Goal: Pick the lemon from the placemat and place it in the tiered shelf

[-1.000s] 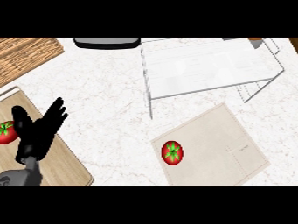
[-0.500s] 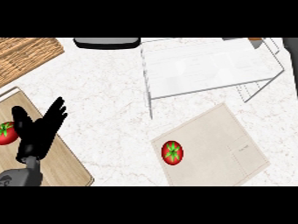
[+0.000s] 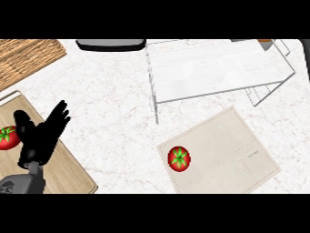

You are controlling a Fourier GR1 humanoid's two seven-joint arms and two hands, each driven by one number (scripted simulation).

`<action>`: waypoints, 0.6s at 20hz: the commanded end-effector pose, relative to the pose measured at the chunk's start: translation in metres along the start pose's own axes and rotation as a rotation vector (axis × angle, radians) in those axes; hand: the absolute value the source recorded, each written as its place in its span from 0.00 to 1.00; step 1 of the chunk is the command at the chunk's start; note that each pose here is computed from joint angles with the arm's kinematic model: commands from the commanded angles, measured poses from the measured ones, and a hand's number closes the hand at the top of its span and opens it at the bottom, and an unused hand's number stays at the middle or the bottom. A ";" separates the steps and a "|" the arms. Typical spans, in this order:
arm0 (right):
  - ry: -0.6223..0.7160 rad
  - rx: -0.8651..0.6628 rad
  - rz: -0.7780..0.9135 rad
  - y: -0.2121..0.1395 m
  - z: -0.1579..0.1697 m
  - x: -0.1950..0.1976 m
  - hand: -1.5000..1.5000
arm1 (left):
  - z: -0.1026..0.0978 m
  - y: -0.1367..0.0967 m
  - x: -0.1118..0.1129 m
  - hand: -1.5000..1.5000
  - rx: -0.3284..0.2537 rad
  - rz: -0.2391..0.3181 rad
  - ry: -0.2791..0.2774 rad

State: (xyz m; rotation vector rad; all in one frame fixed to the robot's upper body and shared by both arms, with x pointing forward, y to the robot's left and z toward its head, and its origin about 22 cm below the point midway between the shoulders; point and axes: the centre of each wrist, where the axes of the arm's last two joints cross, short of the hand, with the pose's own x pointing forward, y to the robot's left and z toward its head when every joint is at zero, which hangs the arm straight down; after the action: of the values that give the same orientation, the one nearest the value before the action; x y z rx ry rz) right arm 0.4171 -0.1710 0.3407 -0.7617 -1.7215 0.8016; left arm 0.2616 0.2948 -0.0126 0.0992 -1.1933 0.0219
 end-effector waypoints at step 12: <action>0.099 -0.133 -0.449 -0.023 -0.008 -0.011 0.00 | -0.004 -0.008 -0.018 0.50 0.018 0.010 0.088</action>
State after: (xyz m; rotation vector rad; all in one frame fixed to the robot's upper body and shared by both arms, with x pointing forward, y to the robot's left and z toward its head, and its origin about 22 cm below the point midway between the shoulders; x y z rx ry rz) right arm 0.4254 -0.1878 0.3486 -0.5683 -1.7503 0.4559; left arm 0.2589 0.2932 -0.0100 0.0962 -1.1729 0.0299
